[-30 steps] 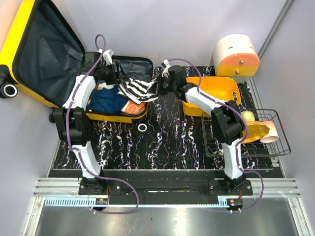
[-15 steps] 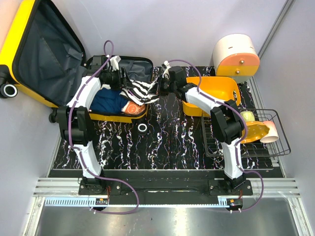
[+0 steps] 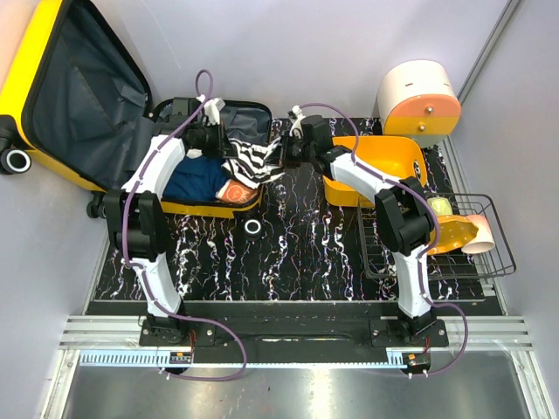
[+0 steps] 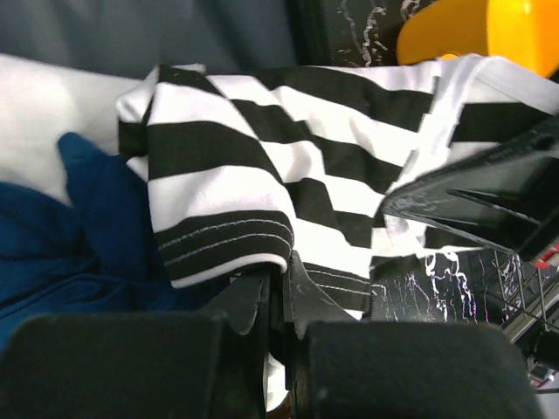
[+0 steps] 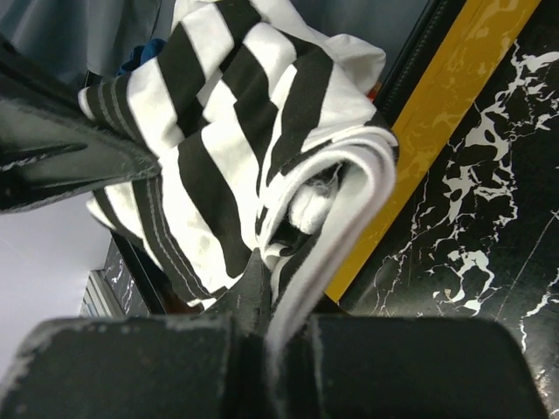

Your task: Open, take out, and arrange the luggage

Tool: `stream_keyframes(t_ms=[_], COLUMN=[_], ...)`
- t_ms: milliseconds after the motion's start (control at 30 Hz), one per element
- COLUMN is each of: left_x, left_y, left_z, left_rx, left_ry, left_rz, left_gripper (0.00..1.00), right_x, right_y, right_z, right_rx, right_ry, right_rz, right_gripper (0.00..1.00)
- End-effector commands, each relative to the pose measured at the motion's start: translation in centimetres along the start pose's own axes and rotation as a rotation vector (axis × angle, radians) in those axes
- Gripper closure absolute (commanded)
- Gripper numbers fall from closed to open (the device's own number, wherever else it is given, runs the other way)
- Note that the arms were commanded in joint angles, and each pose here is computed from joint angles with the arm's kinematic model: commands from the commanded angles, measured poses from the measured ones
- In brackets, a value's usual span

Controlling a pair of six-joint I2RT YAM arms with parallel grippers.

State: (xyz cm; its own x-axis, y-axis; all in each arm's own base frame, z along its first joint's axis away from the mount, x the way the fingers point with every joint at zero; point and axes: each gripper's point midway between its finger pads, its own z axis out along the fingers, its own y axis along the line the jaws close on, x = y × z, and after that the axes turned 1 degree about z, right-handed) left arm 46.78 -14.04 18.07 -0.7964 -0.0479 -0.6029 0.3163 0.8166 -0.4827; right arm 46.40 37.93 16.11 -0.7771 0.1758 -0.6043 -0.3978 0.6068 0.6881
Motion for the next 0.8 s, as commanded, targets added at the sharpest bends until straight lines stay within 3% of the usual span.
stream_keyframes(t_ms=[0,367,500,767], left_x=[-3.8,-4.7,-4.8,-3.4], left_y=[-6.6,-12.1,-14.2,-22.7], left_z=[-3.6,-3.3,-2.2,1.1], left_rx=[0.082,0.127,0.171,0.326], left_ry=[-0.143,-0.178,-0.183,-0.184], left_rz=[0.205,0.343,0.352,0.428], left_gripper=[1.0,1.0,1.0,1.0], right_x=[-5.6,-8.9,-10.4,-11.0], right_y=[3.0,1.0,-1.7,-6.7], right_z=[-3.1,-9.4,-12.8,-21.3], right_rx=[-0.053,0.018,0.084,0.21], right_ry=[-0.116,-0.177,-0.192,-0.206], right_rz=[-0.103,-0.153,-0.157,-0.181], right_gripper=[1.0,1.0,1.0,1.0])
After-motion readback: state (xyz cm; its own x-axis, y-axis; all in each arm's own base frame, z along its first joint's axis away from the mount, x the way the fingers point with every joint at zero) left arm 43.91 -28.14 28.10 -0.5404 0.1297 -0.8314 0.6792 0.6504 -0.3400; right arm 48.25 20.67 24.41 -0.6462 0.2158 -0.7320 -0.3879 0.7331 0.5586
